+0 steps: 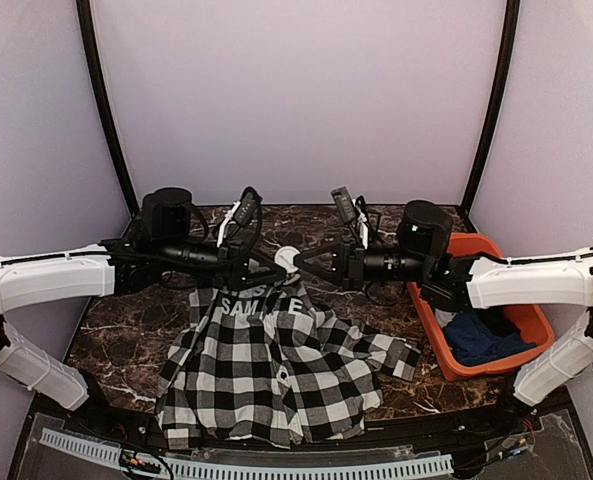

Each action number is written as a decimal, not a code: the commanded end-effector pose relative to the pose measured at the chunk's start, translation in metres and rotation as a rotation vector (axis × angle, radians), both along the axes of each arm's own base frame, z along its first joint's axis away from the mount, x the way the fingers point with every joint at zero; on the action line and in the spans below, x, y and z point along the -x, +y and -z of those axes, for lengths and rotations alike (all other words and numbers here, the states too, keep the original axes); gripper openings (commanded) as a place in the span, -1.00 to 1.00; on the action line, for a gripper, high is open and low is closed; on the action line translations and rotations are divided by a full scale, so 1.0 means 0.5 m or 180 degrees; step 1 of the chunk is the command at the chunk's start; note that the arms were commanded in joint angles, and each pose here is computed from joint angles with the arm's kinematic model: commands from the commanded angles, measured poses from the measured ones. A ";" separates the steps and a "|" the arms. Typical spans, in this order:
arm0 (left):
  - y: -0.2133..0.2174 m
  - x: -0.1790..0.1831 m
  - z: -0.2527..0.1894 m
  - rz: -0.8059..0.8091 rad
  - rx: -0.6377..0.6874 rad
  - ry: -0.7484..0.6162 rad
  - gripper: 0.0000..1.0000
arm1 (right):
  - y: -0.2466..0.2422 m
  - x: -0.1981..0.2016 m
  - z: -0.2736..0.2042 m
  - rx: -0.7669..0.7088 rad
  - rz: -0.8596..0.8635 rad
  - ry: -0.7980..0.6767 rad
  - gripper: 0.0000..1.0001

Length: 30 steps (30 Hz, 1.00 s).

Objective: Pin the brooch onto the clothing
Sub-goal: Pass from the right arm to the left

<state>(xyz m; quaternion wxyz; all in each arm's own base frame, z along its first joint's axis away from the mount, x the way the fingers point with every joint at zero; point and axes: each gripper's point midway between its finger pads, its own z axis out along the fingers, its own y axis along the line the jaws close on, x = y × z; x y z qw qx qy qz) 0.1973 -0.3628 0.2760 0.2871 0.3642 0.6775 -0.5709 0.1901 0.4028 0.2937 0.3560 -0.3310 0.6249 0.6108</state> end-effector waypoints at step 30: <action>0.082 0.105 0.038 0.0709 -0.1026 -0.0151 -0.99 | -0.063 0.098 0.023 0.0840 -0.0848 -0.0642 0.01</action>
